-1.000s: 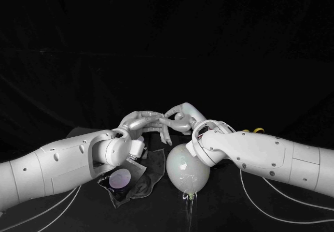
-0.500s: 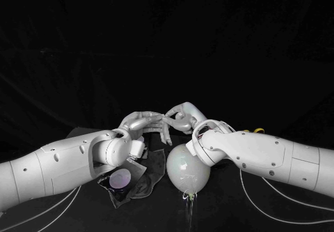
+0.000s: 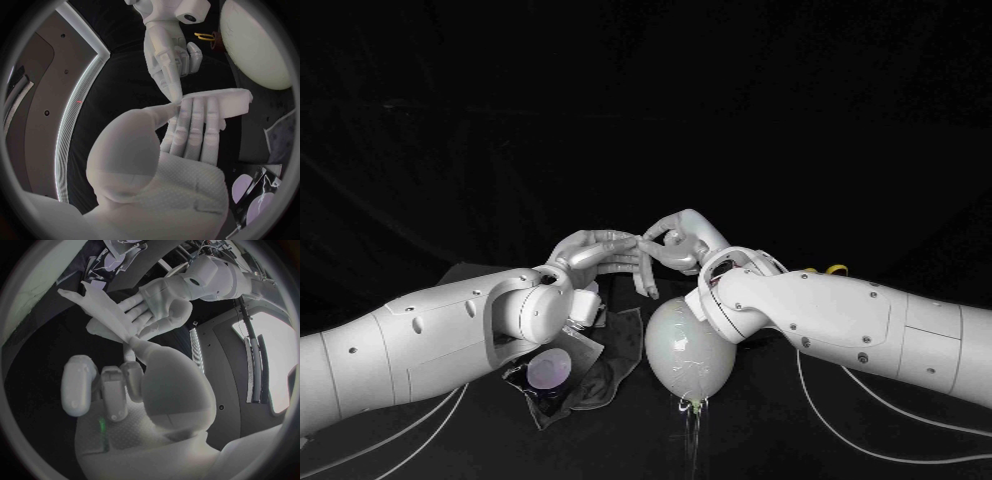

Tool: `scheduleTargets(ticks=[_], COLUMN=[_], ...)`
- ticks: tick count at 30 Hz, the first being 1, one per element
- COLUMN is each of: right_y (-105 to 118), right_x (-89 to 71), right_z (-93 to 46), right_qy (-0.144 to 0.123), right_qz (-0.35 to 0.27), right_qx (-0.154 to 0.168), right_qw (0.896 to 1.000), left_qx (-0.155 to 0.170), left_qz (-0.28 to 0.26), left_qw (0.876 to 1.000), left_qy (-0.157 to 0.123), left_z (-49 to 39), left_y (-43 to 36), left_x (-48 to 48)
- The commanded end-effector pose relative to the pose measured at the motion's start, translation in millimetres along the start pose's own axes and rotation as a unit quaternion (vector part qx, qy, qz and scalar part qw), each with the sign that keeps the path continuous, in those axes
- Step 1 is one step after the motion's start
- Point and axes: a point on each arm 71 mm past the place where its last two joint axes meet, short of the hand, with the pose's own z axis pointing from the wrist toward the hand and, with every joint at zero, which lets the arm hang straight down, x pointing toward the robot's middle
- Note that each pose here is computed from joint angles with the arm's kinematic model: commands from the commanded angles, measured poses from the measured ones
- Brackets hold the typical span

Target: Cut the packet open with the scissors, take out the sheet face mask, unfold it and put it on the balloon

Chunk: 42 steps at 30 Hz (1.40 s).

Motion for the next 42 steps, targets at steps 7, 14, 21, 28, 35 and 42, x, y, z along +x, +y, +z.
scheduleTargets(ticks=[7, 14, 21, 28, 35, 42], right_y=[-1, -4, -5, -6, -6, -5], right_x=[-4.4, -8.2, -11.3, -12.0, -11.8, -11.4], right_z=[-0.5, -2.9, -5.5, -6.5, -6.8, -6.6], right_qy=[-0.008, -0.01, -0.014, -0.01, -0.008, -0.008], right_qz=[-0.002, 0.001, 0.008, 0.012, 0.013, 0.013], right_qx=[-0.005, -0.002, -0.005, -0.004, -0.005, -0.007], right_qw=[1.0, 1.0, 1.0, 1.0, 1.0, 1.0], left_qx=[0.004, 0.004, 0.002, 0.001, -0.005, -0.015], left_qz=[0.003, 0.006, 0.01, 0.011, 0.012, 0.015], left_qw=[1.0, 1.0, 1.0, 1.0, 1.0, 1.0], left_qy=[0.004, -0.005, -0.01, -0.011, -0.011, 0.006], left_z=[0.4, 0.2, 0.1, 0.0, 0.0, -0.3], left_y=[-1.4, -1.5, -1.4, -1.2, -0.3, 1.3], left_x=[0.5, -3.0, -4.5, -5.0, -4.3, 0.6])
